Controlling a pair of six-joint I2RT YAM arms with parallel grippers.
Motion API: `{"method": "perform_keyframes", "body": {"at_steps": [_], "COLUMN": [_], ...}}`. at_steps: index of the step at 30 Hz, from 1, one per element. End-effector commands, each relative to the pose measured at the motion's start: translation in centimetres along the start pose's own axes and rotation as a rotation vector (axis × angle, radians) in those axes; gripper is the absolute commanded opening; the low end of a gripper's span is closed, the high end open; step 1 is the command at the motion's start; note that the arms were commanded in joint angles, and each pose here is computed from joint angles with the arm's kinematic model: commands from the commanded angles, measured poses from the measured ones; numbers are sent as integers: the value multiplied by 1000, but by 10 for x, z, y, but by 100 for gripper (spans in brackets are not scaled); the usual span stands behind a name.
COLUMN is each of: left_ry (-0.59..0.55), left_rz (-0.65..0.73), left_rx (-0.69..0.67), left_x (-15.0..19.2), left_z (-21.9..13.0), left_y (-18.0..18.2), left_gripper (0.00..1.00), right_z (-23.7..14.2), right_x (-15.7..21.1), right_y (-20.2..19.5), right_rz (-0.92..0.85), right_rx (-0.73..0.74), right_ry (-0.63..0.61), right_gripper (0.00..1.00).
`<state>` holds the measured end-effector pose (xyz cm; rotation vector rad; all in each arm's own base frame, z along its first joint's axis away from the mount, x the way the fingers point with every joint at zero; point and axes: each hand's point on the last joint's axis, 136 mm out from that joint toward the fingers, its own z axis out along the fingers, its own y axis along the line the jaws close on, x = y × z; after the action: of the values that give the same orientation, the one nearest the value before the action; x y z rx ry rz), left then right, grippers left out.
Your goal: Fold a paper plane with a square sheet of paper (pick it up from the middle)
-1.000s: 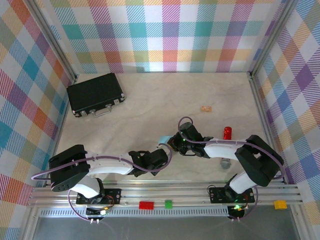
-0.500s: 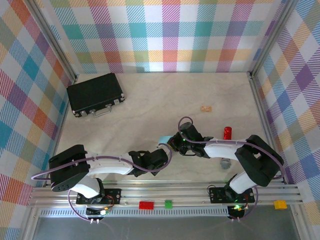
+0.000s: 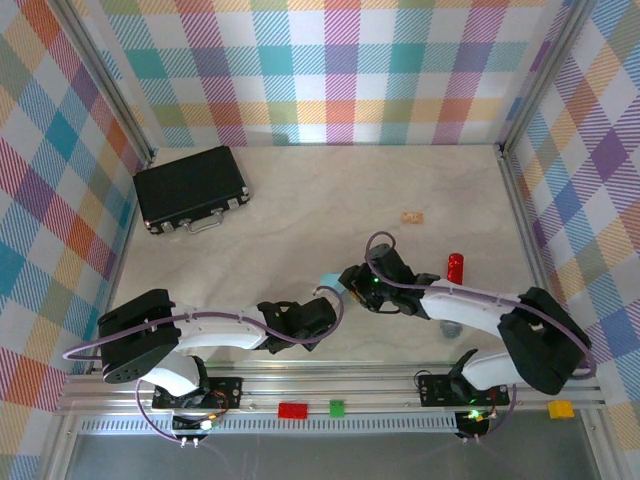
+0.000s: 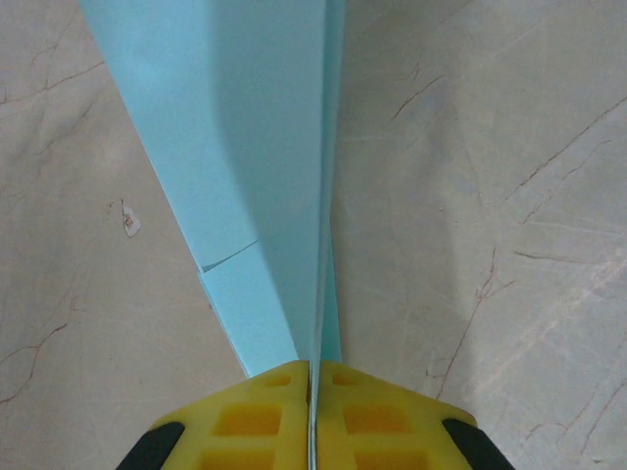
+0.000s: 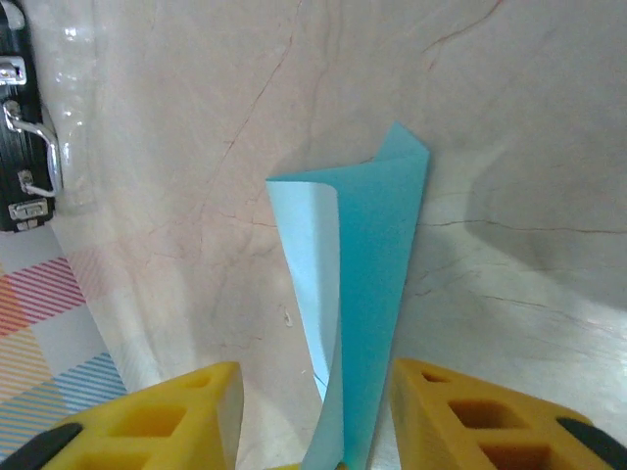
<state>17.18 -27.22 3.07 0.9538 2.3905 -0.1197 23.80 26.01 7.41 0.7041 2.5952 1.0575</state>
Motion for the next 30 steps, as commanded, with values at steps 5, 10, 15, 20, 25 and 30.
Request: {"method": "perform_keyframes", "body": {"at_steps": [5,10,15,20,25,30], "left_ry": [23,47,67,61,10,-106], "left_rz": [-7,-5,-27,-103,-237,-368], "left_rx": [1,9,25,76,170,273], "left_x": [10,15,20,19,8,-5], "left_z": [10,17,22,22,15,6], "left_y": [-4,-8,-10,-12,-9,0], "left_gripper": [11,13,14,14,15,17], "right_z": [-31,-43,-40,-30,-20,-20], "right_x": [-13,-15,-13,-10,-9,-10], "right_y": [-52,-66,-75,-72,-54,-52], "right_rz": [9,35,49,33,-32,-44], "right_rx": [158,156,154,156,111,108], "right_ry": [-96,-136,-132,-98,-66,-81], "right_gripper": [51,52,52,51,47,45]}}
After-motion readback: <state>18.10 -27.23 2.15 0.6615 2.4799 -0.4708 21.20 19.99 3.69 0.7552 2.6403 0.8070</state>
